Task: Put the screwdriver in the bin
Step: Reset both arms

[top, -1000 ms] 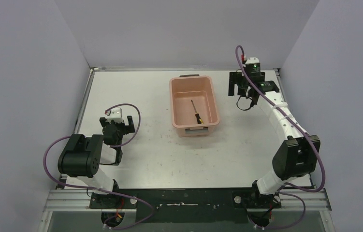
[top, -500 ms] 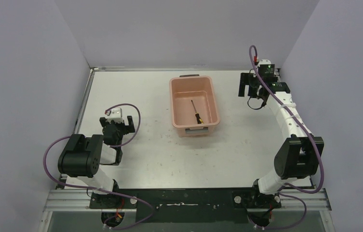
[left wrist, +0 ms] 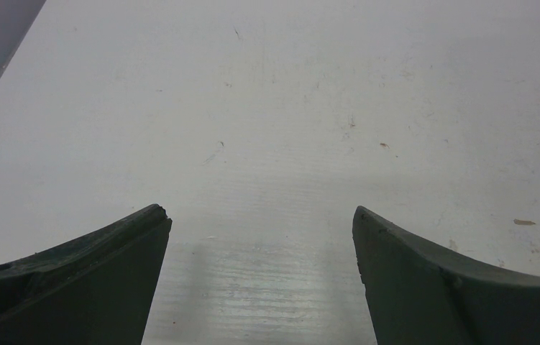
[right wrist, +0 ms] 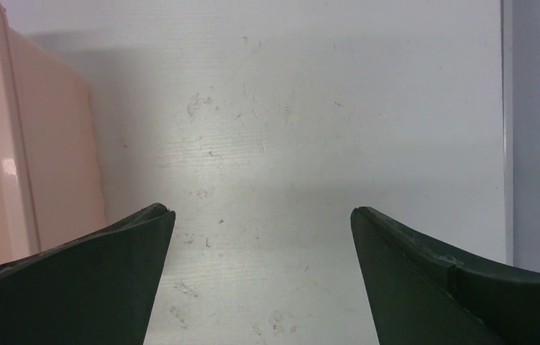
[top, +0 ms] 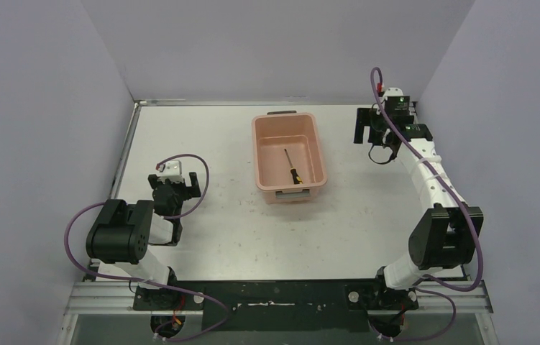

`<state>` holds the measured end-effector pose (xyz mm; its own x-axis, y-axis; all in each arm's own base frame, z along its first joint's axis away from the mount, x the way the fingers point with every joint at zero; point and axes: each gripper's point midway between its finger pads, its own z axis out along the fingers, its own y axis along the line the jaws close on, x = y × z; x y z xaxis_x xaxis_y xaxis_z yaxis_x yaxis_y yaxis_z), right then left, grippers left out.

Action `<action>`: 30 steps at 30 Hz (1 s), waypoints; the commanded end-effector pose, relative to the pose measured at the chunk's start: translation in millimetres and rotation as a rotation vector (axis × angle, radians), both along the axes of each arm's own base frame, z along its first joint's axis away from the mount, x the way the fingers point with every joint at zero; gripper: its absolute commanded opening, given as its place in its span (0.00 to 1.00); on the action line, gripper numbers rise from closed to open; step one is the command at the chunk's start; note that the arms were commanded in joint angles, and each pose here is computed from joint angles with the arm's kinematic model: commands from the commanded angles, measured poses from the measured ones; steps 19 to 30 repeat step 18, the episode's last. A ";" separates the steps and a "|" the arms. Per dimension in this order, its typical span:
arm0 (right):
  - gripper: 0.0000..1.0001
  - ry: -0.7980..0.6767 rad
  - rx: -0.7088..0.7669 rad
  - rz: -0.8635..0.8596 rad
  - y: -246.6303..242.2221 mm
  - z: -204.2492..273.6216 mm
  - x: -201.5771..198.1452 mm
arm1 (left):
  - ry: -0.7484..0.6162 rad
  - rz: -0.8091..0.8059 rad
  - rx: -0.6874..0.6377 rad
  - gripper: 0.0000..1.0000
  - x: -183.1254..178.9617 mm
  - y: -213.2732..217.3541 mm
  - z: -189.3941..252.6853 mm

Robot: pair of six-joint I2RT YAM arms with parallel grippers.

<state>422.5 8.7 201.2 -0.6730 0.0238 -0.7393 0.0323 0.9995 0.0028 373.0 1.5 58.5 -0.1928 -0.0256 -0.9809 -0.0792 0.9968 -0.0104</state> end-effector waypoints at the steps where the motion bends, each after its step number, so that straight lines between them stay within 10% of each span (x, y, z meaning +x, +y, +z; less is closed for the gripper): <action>1: 1.00 -0.101 0.003 0.013 2.6 29.3 2.5 | -0.052 -0.009 0.004 0.97 8.4 -1.6 15.2; 30: 1.00 -0.109 0.015 0.017 4.2 31.4 1.7 | -0.052 -0.009 0.005 0.97 8.4 -1.6 15.0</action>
